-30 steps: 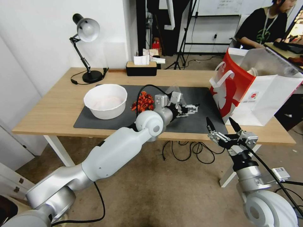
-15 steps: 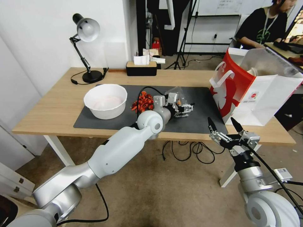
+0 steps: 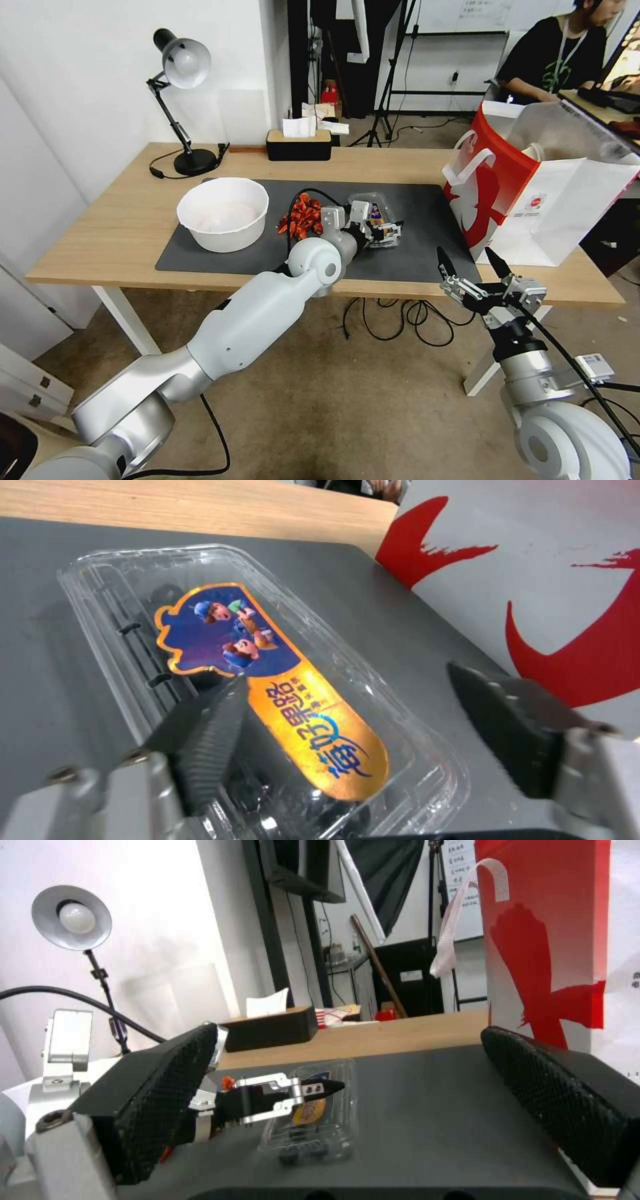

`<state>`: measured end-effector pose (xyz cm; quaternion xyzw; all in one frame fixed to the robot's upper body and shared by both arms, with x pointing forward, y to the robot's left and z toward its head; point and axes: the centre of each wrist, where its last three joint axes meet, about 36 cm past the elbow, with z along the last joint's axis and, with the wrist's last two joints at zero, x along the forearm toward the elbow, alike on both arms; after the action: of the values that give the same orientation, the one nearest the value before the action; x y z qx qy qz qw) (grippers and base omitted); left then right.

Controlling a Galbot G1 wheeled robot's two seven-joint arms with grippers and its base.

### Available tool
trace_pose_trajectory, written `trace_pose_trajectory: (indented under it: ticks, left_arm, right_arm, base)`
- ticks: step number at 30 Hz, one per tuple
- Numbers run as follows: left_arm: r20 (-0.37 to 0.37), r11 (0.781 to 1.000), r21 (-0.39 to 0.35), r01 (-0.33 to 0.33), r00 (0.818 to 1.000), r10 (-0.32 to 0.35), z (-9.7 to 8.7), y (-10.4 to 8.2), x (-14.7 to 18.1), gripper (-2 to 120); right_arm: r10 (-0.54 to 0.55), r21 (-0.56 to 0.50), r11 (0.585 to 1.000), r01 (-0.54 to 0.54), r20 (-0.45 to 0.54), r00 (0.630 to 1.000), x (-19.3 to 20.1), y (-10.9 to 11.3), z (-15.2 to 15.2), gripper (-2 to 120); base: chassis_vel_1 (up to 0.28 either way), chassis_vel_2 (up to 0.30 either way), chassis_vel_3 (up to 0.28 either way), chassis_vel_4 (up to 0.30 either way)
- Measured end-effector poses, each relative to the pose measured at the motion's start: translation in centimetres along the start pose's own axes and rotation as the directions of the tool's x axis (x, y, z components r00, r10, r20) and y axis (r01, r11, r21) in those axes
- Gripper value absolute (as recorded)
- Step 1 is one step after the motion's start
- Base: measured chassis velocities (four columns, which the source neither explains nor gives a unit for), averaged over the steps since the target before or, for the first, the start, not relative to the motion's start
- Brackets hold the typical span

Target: Close the disposable takeout box, then place it into the delivery bag.

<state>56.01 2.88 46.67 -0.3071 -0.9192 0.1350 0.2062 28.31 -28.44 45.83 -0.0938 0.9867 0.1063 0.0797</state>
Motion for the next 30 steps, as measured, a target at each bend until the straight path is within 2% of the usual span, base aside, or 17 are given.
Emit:
trace_pose_trajectory:
  ticks: [2, 5, 7, 10, 12, 14, 15, 19, 25, 30]
  left_arm:
    - [0.001, 1.000, -0.001, 0.001, 1.000, -0.001, 0.0, 0.0, 0.0, 69]
    - [0.001, 1.000, -0.005, 0.006, 1.000, -0.006, 0.1, 0.2, 0.0, 54]
    - [0.001, 1.000, -0.006, 0.008, 1.000, -0.008, 0.1, 0.2, 0.1, 51]
    - [-0.001, 1.000, -0.013, 0.016, 1.000, -0.016, 0.3, 0.5, 0.2, 34]
    - [-0.001, 1.000, -0.014, 0.017, 1.000, -0.017, 0.3, 0.5, 0.2, 31]
    - [-0.001, 1.000, -0.017, 0.016, 1.000, -0.016, 0.5, 0.5, 0.4, 19]
    - [-0.001, 1.000, -0.017, 0.016, 1.000, -0.016, 0.5, 0.5, 0.4, 19]
    - [-0.003, 0.999, -0.030, 0.019, 1.000, -0.019, 0.8, 0.4, 0.5, 3]
    - [-0.006, 0.998, -0.052, 0.024, 1.000, -0.024, 1.2, 0.5, 0.7, 0]
    - [-0.007, 0.997, -0.070, 0.024, 1.000, -0.025, 1.4, 0.6, 0.9, 0]
  right_arm:
    - [0.000, 0.000, 1.000, 0.000, 0.000, 1.000, 0.0, 0.0, 0.0, 100]
    - [-0.002, 0.000, 1.000, 0.002, 0.003, 1.000, -0.1, 0.0, 0.0, 100]
    - [-0.002, 0.000, 1.000, 0.002, 0.003, 1.000, -0.1, 0.0, 0.0, 100]
    - [-0.002, -0.001, 1.000, 0.002, 0.003, 1.000, -0.3, 0.1, 0.0, 100]
    - [-0.001, -0.001, 1.000, 0.001, 0.002, 1.000, -0.3, 0.1, -0.1, 100]
    - [0.001, -0.002, 1.000, -0.001, -0.001, 1.000, -0.3, 0.1, -0.1, 100]
    - [0.001, -0.002, 1.000, -0.001, -0.001, 1.000, -0.3, 0.1, -0.1, 100]
    - [0.007, -0.018, 1.000, -0.007, 0.007, 1.000, -0.5, 0.2, -0.5, 100]
    - [0.043, -0.044, 0.998, -0.043, -0.004, 0.999, -1.1, 0.2, -1.1, 100]
    - [0.134, -0.127, 0.981, -0.144, -0.086, 0.987, -2.3, 0.5, -2.0, 100]
  base:
    - [0.000, 0.000, 0.000, 0.000]
    - [0.000, 0.000, 0.000, 0.000]
    - [0.000, 0.000, 0.000, 0.000]
    - [0.000, 0.000, 0.000, 0.000]
    - [0.000, 0.000, 0.000, 0.000]
    - [0.000, 0.000, 0.000, 0.000]
    - [0.000, 0.000, 0.000, 0.000]
    - [0.000, 0.000, 0.000, 0.000]
    - [0.000, 0.000, 0.000, 0.000]
    - [0.000, 0.000, 0.000, 0.000]
